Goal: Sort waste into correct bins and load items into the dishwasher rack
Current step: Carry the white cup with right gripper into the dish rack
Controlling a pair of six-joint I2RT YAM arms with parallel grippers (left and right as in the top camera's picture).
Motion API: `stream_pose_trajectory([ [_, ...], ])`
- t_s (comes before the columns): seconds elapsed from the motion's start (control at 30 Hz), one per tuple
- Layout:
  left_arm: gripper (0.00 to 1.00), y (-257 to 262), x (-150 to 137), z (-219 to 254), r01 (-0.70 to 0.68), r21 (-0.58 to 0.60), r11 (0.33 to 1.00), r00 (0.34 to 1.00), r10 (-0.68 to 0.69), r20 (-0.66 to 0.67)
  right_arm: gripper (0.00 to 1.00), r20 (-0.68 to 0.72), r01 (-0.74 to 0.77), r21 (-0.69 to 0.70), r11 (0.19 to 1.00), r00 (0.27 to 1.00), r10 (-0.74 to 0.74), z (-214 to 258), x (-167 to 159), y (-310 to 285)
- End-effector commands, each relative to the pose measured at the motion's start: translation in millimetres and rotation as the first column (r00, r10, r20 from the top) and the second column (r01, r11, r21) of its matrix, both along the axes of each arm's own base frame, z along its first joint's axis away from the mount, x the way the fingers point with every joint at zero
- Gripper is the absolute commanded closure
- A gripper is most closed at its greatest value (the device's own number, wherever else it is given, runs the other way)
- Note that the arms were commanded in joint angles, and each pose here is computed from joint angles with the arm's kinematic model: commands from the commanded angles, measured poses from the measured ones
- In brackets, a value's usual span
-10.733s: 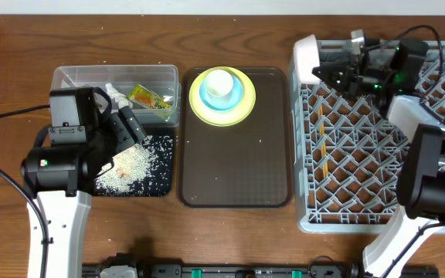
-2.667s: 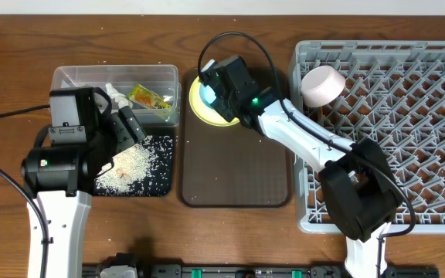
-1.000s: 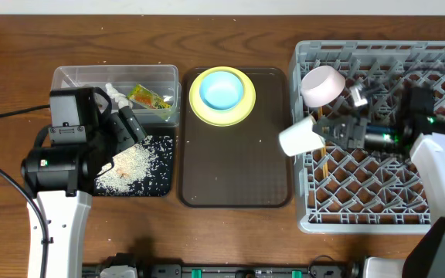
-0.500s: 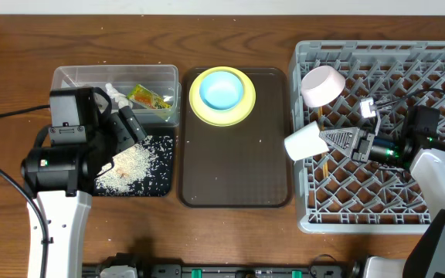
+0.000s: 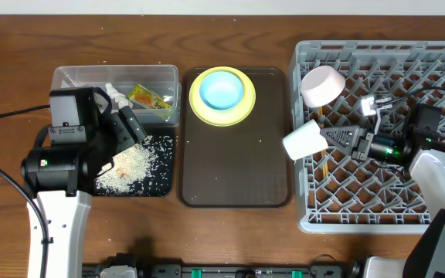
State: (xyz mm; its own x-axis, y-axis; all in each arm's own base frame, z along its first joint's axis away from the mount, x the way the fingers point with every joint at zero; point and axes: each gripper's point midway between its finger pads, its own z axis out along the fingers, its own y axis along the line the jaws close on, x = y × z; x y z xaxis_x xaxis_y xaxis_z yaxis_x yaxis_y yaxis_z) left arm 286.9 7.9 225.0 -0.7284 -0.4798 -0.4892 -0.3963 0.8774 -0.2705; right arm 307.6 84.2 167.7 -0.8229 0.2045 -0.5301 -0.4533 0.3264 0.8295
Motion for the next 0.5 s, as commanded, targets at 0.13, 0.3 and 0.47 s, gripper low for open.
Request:
stream_pose_trajectory([
  [0.13,0.09,1,0,-1,-0.004,-0.003,1.0,1.0,0.004,-0.004,0.99,-0.043,0.039,-0.092,0.995,0.998,-0.043,-25,0,-8],
  [0.3,0.09,1,0,-1,-0.004,-0.003,1.0,1.0,0.004,-0.004,0.99,-0.059,0.065,-0.146,0.987,0.995,-0.074,-35,2,-15],
  [0.47,0.09,1,0,-1,-0.004,-0.003,1.0,1.0,0.004,-0.004,0.99,-0.093,0.096,-0.176,0.98,0.989,-0.113,-42,1,-24],
])
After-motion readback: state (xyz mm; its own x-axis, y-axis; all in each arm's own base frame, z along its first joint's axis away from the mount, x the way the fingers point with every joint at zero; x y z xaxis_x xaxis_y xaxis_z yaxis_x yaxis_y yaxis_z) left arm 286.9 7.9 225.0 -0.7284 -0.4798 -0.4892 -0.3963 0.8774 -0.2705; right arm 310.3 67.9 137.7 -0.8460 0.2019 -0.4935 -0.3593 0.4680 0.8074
